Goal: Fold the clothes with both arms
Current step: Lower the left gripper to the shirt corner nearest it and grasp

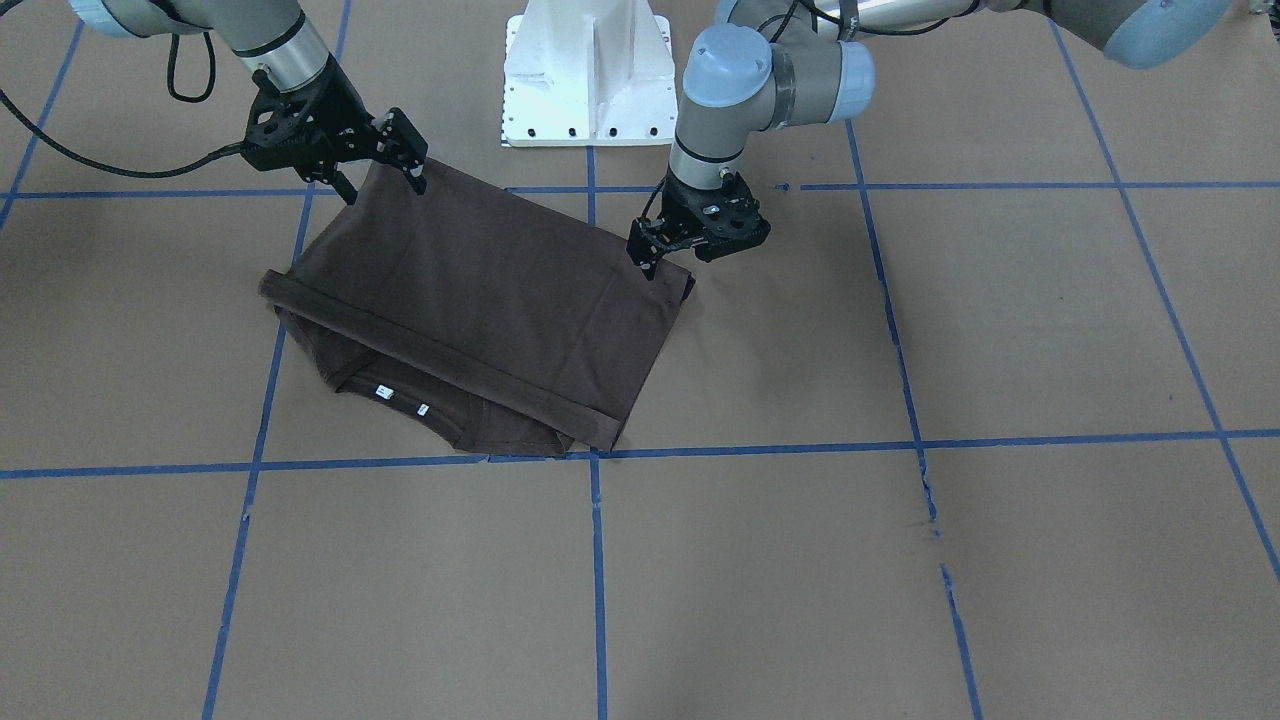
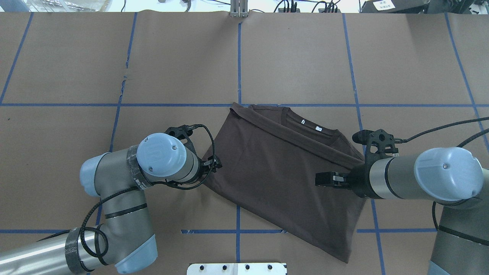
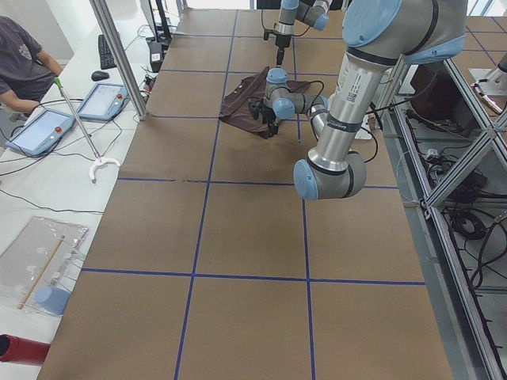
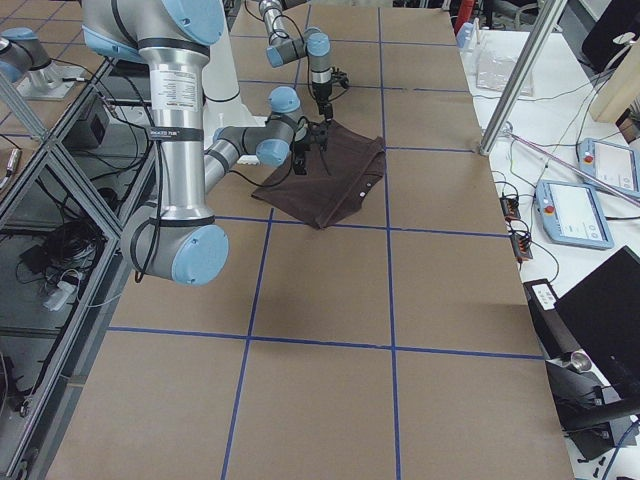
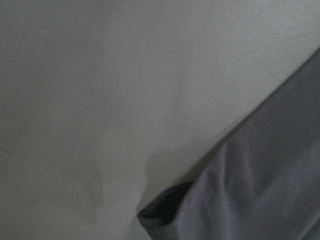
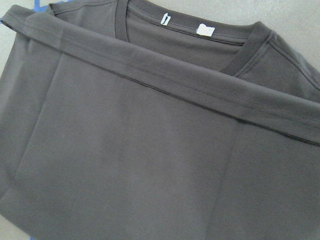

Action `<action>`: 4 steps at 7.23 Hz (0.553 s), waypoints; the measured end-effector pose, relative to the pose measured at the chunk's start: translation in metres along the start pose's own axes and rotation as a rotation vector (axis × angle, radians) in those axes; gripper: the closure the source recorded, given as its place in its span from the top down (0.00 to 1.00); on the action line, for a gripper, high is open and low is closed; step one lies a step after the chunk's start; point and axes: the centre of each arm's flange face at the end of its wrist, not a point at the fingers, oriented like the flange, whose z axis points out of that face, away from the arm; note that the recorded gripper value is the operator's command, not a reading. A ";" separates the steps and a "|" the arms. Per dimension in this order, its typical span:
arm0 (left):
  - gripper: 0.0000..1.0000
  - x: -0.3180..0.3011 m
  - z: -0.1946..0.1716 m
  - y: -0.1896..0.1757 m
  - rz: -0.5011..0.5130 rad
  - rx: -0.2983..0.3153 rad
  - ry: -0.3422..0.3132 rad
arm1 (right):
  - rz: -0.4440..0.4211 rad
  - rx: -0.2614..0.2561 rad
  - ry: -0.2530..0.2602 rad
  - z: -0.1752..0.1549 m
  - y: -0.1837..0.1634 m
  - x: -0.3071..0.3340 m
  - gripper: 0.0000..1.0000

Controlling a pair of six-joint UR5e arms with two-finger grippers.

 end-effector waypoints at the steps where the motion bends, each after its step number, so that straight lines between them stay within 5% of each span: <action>1: 0.00 0.003 0.001 0.000 0.001 -0.001 0.010 | 0.000 0.001 -0.002 -0.001 0.000 -0.001 1.00; 4: 0.00 0.009 -0.024 -0.004 0.004 0.005 0.051 | -0.002 0.014 -0.022 -0.011 -0.001 -0.006 1.00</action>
